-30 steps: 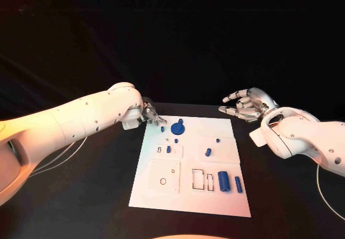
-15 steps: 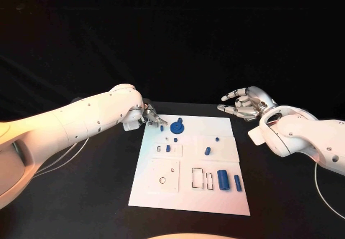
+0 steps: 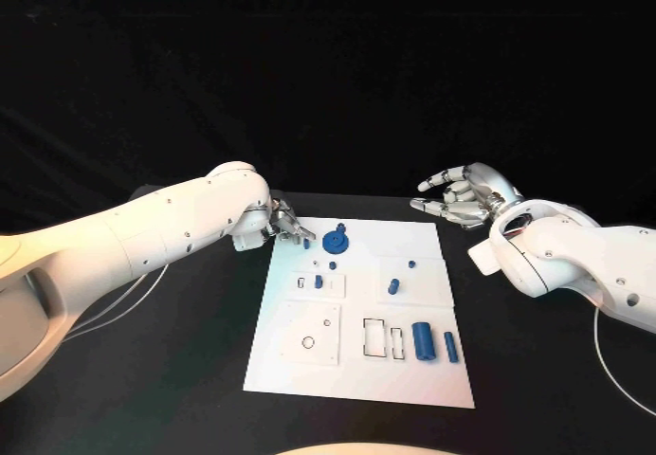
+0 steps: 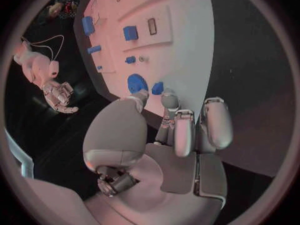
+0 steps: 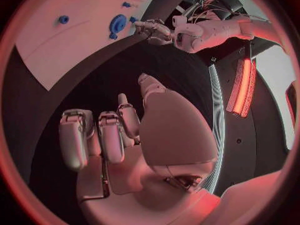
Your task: Assemble the parts on the task board
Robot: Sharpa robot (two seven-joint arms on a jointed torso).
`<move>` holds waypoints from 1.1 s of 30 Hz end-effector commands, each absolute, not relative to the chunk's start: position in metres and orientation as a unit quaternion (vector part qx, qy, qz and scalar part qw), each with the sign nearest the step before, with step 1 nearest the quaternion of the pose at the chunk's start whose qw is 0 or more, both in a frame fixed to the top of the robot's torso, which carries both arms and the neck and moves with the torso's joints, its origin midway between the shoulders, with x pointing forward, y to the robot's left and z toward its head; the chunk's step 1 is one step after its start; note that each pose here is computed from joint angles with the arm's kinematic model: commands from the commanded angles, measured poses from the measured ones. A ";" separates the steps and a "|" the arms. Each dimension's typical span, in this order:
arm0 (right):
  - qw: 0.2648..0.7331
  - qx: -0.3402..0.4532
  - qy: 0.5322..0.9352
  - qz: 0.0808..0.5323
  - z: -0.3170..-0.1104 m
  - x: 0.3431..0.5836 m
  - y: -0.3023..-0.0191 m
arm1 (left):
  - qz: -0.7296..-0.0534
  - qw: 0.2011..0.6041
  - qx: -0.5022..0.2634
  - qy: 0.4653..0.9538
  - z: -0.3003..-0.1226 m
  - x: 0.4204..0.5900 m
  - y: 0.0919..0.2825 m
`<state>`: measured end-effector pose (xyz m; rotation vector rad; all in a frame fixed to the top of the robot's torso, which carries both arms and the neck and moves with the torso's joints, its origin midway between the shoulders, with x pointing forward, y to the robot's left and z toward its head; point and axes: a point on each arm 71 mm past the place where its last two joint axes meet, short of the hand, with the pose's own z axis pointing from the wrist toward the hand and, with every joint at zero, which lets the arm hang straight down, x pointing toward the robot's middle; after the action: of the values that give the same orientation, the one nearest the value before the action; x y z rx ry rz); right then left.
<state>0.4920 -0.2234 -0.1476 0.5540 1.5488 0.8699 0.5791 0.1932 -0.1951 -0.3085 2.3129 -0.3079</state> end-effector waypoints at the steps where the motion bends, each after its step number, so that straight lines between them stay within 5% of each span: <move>1: 0.598 0.233 0.666 0.380 -0.147 0.491 -0.222 | -0.133 0.376 -0.119 0.909 -0.196 0.578 0.189; 33: 0.596 0.233 0.668 0.380 -0.147 0.491 -0.222 | -0.136 0.366 -0.120 0.913 -0.199 0.580 0.186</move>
<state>0.4913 -0.2230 -0.1477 0.5547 1.5505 0.8718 0.5805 0.1881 -0.1979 -0.3226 2.3266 -0.3327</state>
